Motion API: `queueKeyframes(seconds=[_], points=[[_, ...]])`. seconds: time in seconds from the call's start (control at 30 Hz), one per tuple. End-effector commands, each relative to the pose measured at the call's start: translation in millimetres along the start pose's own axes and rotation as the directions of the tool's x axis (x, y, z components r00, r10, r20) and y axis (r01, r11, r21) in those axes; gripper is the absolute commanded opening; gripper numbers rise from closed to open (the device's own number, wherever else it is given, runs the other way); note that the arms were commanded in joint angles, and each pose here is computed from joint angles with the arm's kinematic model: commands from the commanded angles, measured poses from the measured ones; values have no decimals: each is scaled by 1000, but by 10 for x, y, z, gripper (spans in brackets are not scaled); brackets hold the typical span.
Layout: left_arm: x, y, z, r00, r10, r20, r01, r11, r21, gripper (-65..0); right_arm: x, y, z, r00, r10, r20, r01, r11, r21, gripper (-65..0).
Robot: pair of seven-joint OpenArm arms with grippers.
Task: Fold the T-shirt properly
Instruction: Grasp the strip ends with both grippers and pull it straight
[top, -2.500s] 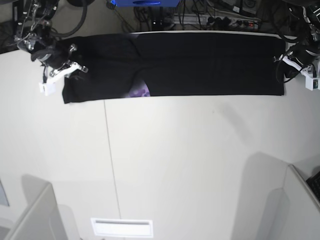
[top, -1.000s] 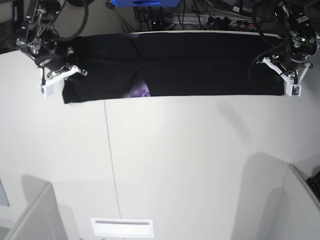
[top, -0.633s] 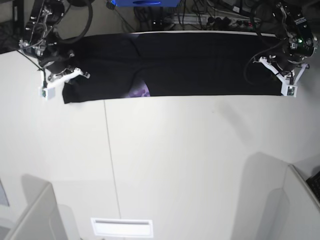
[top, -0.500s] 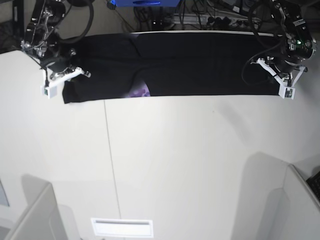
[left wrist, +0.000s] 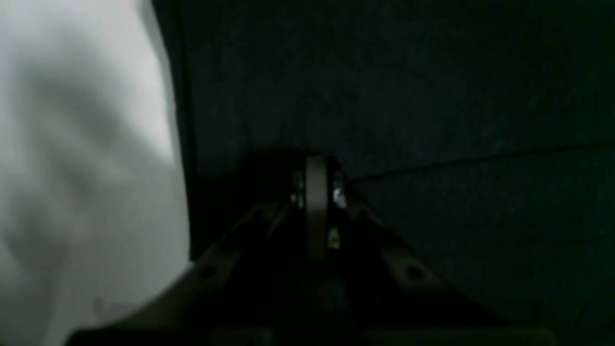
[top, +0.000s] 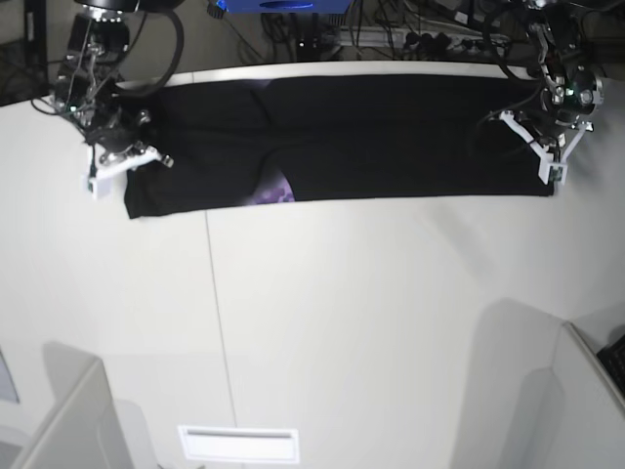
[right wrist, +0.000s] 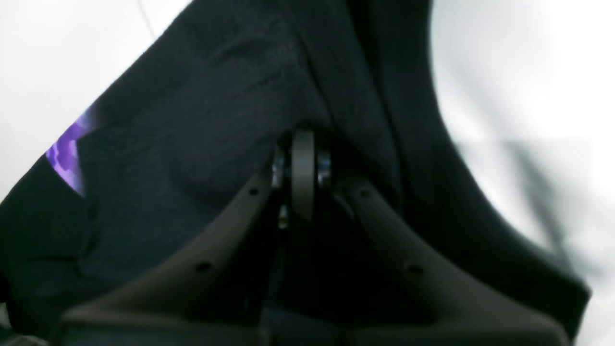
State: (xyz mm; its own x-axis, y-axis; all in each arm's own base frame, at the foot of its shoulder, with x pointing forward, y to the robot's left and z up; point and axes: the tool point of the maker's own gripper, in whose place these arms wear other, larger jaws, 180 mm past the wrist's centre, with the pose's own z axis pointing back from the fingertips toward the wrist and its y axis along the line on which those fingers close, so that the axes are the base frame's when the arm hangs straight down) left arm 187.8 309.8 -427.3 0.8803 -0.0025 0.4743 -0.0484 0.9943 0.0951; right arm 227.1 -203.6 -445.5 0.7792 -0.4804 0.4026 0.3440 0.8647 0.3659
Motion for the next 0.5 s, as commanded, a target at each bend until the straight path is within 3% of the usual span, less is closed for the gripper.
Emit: queueKeyframes(seconds=[0.0, 0.27, 0.47], points=[[-46, 50, -47, 999, -2, -36, 3, 1000, 10, -650, 43, -147, -42, 1000, 23, -11, -24, 996, -81, -650], [648, 138, -199, 997, 42, 59, -43, 999, 3, -650, 737, 104, -232, 996, 41, 75, -36, 997, -73, -650], [1053, 301, 182, 992, 30, 121, -39, 997, 67, -650, 1005, 343, 13, 981, 96, 166, -91, 995, -39, -650]])
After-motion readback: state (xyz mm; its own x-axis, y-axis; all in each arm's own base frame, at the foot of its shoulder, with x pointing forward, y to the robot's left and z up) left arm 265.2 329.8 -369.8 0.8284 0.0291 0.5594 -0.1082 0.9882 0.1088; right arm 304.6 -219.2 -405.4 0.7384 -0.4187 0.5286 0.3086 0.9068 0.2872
